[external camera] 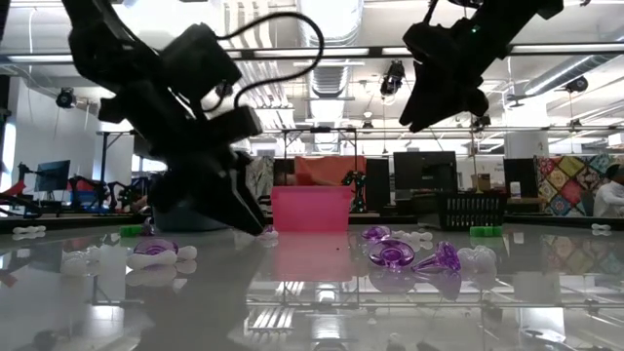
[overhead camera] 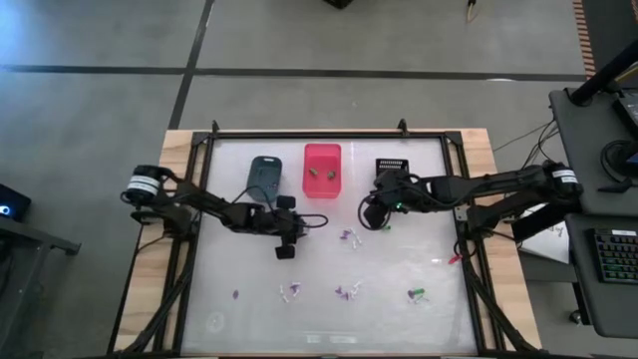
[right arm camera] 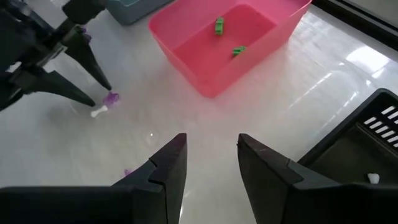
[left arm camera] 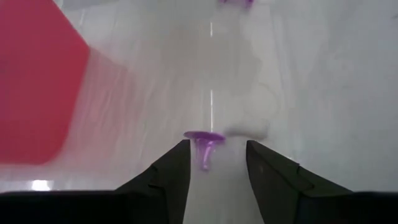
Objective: Sort Halloween decoration
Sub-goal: Put the purple witch hat toy into the blue bin
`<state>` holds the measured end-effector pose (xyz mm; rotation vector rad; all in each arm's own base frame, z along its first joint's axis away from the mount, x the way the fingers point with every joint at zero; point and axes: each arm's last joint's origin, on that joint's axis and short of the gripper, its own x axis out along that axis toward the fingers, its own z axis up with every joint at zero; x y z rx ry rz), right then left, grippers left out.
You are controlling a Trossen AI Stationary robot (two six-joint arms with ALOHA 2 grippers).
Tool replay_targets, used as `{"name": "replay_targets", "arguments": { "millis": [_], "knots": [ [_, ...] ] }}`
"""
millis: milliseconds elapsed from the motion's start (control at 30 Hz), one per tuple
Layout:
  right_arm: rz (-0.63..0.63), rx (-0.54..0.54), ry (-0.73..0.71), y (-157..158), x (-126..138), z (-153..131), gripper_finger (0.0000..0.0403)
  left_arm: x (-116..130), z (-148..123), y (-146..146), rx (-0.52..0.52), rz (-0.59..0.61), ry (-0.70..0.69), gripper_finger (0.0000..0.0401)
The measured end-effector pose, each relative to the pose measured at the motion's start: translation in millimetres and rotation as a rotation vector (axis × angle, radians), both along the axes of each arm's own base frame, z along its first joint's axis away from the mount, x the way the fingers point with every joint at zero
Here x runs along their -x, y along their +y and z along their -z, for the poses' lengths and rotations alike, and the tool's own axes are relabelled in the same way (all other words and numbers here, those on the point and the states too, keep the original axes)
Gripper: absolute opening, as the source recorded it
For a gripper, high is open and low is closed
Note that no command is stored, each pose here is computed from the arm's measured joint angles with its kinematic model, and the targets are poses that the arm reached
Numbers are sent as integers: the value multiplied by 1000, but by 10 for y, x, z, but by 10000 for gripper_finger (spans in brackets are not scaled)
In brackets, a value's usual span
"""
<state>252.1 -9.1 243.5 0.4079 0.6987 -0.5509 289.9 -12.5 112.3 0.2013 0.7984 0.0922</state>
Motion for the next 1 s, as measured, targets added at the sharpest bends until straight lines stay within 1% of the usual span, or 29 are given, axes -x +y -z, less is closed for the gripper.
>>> {"name": "replay_targets", "arguments": {
  "millis": [233, 333, 433, 767, 1000],
  "knots": [
    [1, -4, 14, 1, -20, 34, 130, -13, 34, 56, 5, -15, 6, 128],
    [1, -4, 13, 1, -20, 34, 132, -13, 34, 57, 5, -16, 4, 117],
    [0, -4, 14, 1, -20, 34, 131, -13, 45, 69, 7, -20, 5, 98],
    [-1, -2, 14, 1, -20, 34, 126, -12, 58, 159, 14, -59, 9, 10],
    [-2, -2, 15, 1, -20, 34, 124, -10, 54, 163, 15, -63, 8, 1]
  ]
}}
